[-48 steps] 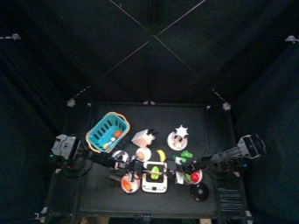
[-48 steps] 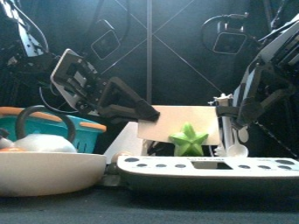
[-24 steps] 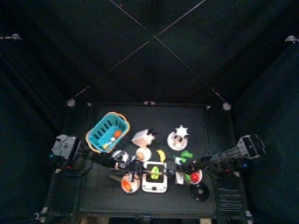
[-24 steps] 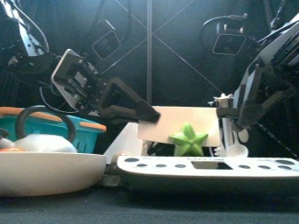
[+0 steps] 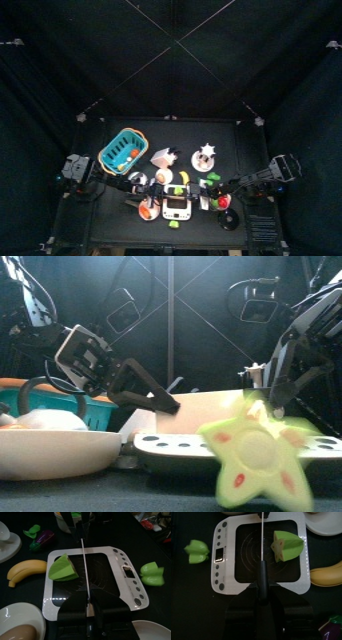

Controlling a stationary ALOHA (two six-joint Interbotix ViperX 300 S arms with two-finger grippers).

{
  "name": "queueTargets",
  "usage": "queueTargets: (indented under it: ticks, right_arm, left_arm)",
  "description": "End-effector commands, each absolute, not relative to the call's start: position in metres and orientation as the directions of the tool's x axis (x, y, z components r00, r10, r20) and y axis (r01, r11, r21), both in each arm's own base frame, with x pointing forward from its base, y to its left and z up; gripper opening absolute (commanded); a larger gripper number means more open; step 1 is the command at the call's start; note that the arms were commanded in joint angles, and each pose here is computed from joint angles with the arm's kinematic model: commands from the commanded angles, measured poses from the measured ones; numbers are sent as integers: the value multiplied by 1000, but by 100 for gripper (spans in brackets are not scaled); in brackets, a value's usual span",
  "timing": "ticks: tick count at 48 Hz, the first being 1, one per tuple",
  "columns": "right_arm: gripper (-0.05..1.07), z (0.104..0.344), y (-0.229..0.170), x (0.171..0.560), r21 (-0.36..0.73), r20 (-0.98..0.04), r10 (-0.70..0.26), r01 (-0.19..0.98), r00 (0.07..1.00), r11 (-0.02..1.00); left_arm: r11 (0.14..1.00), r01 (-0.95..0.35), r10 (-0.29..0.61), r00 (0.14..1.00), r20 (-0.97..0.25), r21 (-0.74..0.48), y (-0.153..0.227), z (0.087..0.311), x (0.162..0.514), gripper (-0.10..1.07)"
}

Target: Cut starfruit

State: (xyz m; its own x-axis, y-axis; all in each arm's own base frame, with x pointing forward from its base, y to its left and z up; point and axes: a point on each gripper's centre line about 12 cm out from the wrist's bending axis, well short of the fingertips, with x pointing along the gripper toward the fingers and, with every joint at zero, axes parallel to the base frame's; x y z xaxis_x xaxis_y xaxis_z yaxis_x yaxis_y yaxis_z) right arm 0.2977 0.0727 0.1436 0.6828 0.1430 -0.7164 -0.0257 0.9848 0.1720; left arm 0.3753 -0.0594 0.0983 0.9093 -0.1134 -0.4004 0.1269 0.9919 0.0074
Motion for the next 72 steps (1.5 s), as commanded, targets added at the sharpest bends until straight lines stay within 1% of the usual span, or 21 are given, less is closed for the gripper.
queueTargets:
  ticks: [1,16,26,30,45,49,54,66,69,72]
  right_arm:
    - [52,155,74,301,176,-690,150,-36,708,984]
    - [52,163,72,300,167,-678,143,-38,721,985]
    - [52,177,71,302,144,-647,141,-62,750,988]
    - [52,180,71,301,141,-641,142,-65,755,988]
    - [52,182,69,301,139,-638,137,-61,758,988]
    - [52,182,69,300,138,-641,133,-56,756,989]
    - [52,182,68,299,136,-644,129,-53,754,989]
    - [52,184,68,298,137,-640,129,-52,757,989]
    - [52,183,67,298,139,-643,126,-47,756,989]
    - [52,183,67,298,138,-642,125,-47,756,989]
  left_arm:
    - [992,124,-111,913,-392,8,-59,104,375,44]
    - [990,141,-125,926,-357,21,-60,117,378,44]
    - [985,169,-148,936,-320,40,-63,131,381,44]
    - [982,180,-157,939,-305,50,-64,137,382,44]
    - [979,193,-169,947,-273,64,-65,149,384,44]
    - [980,190,-168,951,-261,60,-64,153,384,47]
    - [982,183,-164,953,-255,54,-64,156,383,54]
    - [983,175,-158,959,-234,50,-63,163,382,90]
    - [983,174,-158,960,-230,50,-63,164,382,95]
    - [984,173,-157,962,-225,52,-62,165,382,99]
